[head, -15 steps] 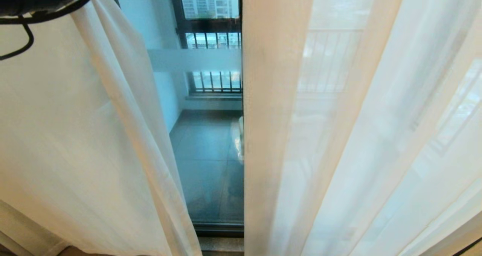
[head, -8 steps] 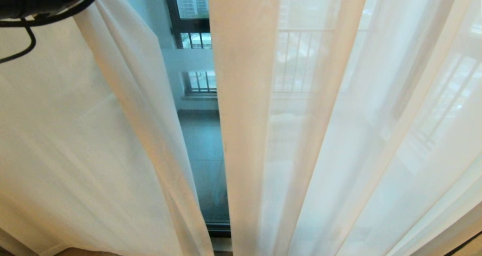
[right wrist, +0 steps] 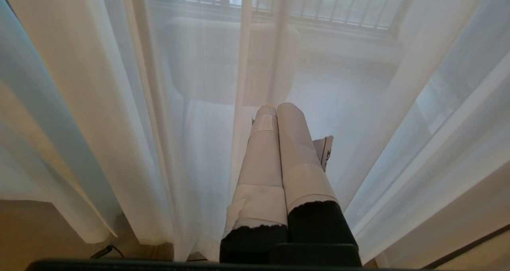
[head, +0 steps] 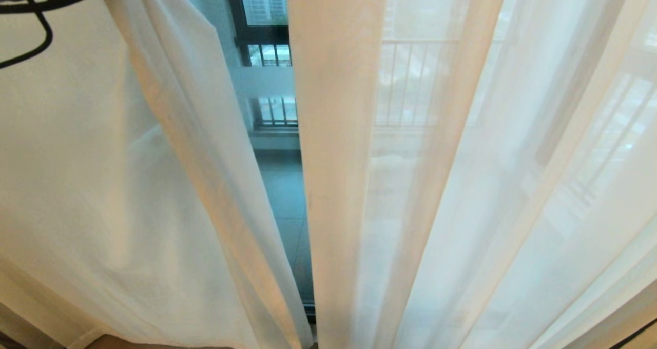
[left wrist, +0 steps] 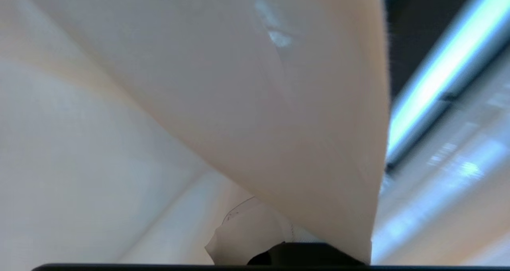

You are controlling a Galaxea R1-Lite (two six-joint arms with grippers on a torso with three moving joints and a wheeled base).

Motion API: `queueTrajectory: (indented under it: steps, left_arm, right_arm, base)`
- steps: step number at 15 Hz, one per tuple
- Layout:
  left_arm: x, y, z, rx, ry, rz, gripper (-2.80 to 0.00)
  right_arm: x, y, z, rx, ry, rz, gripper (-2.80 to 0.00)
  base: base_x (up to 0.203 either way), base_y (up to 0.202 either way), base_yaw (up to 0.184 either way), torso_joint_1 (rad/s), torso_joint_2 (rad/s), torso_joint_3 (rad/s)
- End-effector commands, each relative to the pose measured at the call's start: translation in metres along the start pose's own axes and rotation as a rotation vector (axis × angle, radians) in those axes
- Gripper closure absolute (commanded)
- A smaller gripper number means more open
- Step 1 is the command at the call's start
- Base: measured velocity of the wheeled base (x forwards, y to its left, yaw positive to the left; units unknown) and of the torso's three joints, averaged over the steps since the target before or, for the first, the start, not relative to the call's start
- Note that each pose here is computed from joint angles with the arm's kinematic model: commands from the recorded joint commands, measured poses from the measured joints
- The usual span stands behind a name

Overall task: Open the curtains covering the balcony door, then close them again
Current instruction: Close the inner curtains on both sides, then pull the outer curtains open on both sides

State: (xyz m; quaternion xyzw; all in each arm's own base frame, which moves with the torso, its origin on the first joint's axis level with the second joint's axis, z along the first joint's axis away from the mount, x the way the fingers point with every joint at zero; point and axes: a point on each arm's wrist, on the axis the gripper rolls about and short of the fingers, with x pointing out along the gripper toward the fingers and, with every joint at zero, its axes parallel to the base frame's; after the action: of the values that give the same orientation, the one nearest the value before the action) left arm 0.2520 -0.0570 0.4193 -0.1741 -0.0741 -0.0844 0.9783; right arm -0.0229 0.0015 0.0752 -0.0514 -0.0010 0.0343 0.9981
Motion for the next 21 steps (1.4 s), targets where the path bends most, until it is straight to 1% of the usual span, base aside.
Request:
queueTrajectory:
  steps: [1, 3, 5, 6, 9, 12, 16, 19, 21]
  left_arm:
    - [0.002, -0.018, -0.002, -0.016, 0.001, -0.067, 0.0]
    - [0.005, -0.048, -0.004, -0.042, -0.007, -0.171, 0.0]
    - [0.008, -0.085, -0.007, -0.079, -0.015, -0.273, 0.0]
    - [0.008, -0.105, -0.014, -0.091, -0.004, -0.325, 0.0]
    - [-0.008, -0.162, -0.04, -0.062, 0.063, -0.488, 0.0]
    - [-0.029, -0.205, -0.066, -0.063, 0.137, -0.6, 0.0]
    - [-0.046, -0.25, -0.111, -0.037, 0.248, -0.707, 0.0]
    - [-0.054, -0.274, -0.145, -0.013, 0.315, -0.754, 0.0]
    - [-0.057, -0.287, -0.171, 0.015, 0.361, -0.768, 0.0]
  right_arm:
    - [0.0, 0.0, 0.0, -0.001, 0.002, 0.0, 0.0]
    - [0.0, 0.0, 0.0, -0.001, 0.002, 0.0, 0.0]
    - [0.0, 0.0, 0.0, -0.001, 0.002, 0.0, 0.0]
    - [0.0, 0.0, 0.0, -0.001, 0.002, 0.0, 0.0]
    - [0.0, 0.0, 0.0, -0.001, 0.002, 0.0, 0.0]
    - [0.0, 0.0, 0.0, -0.001, 0.002, 0.0, 0.0]
    - [0.0, 0.0, 0.0, -0.001, 0.002, 0.0, 0.0]
    - [0.0, 0.0, 0.0, -0.001, 0.002, 0.0, 0.0]
    - [0.0, 0.0, 0.0, -0.001, 0.002, 0.0, 0.0]
  base:
    - [0.0, 0.0, 0.0, 0.0, 0.0, 0.0]
    - [0.0, 0.0, 0.0, 0.0, 0.0, 0.0]
    - [0.0, 0.0, 0.0, 0.0, 0.0, 0.0]
    - [0.0, 0.0, 0.0, 0.0, 0.0, 0.0]
    - [0.0, 0.0, 0.0, 0.0, 0.0, 0.0]
    - [0.0, 0.0, 0.0, 0.0, 0.0, 0.0]
    - [0.0, 0.0, 0.0, 0.0, 0.0, 0.0]
    - [0.0, 0.0, 0.0, 0.0, 0.0, 0.0]
    - [0.0, 0.0, 0.0, 0.0, 0.0, 0.0]
